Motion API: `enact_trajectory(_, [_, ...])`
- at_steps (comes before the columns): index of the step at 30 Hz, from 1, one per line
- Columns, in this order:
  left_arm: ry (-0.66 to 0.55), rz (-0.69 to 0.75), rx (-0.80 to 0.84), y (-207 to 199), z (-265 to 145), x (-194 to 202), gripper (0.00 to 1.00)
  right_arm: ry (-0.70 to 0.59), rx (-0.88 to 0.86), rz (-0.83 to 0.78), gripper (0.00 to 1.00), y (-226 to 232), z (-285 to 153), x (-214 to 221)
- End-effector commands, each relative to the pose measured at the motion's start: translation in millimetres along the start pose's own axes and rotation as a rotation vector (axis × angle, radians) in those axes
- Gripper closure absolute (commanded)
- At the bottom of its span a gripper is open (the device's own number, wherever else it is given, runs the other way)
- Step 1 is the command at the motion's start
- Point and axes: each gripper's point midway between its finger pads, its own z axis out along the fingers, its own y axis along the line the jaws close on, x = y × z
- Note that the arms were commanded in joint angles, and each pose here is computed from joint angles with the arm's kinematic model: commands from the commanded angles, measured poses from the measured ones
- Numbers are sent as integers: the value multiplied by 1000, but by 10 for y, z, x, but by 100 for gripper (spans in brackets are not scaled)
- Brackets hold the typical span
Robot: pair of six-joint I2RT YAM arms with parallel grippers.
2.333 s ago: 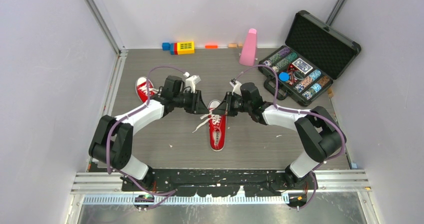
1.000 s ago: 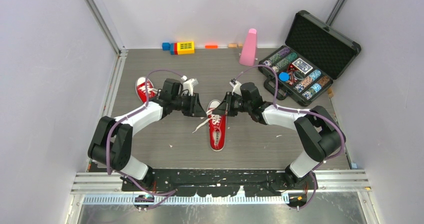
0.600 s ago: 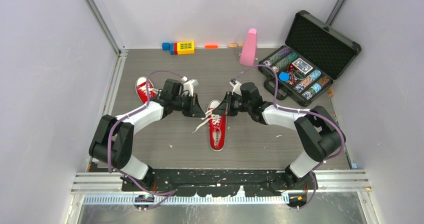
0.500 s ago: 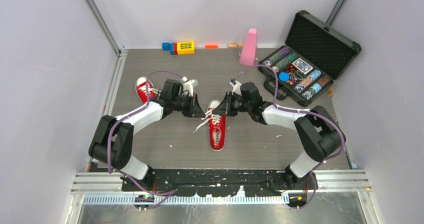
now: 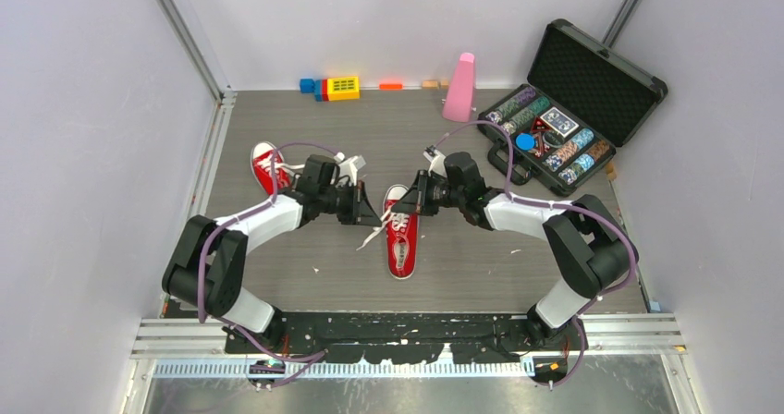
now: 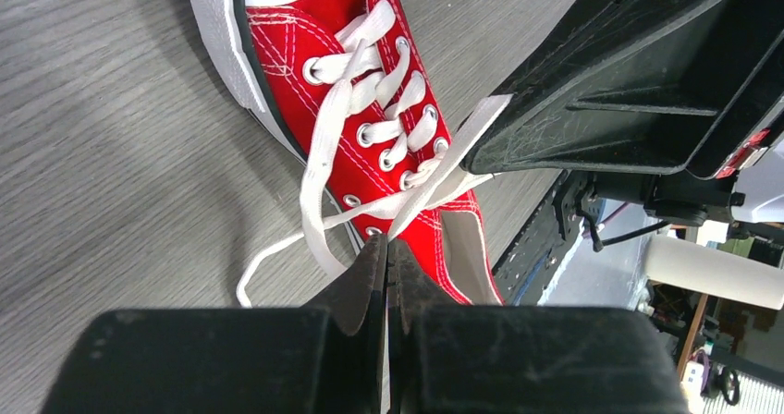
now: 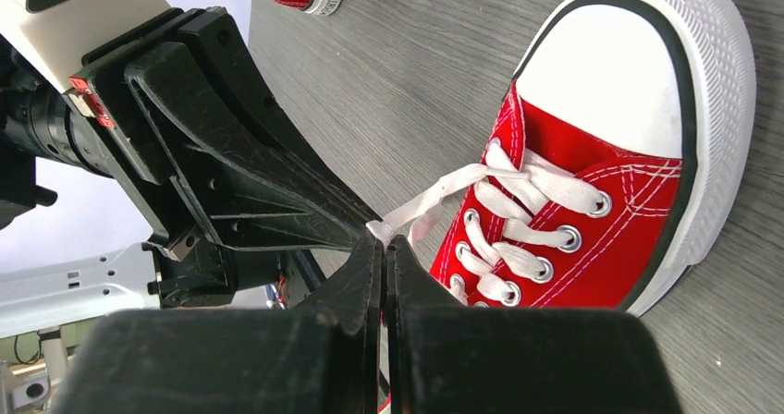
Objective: Tie the shoes
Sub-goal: Wrap the shoelace around the shoelace.
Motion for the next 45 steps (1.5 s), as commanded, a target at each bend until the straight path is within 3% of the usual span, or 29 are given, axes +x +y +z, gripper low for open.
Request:
enact_trajectory(1, [-17,-26,25,-120,-21,-85,100,-51,-58,-23,100,174,-1,-210])
enact_trajectory(18, [-89,21,50,-480,181,-76,100,-49,-42,-8,100,114,30,-207])
enact_trajectory(33, [-130,59,33,-428,488,-170,100,-59,-52,7,100,166,-5,-221])
enact_trajectory(45, [-203,125,-33,-353,433,-318,100,-57,-47,19,100,151,-2,-212])
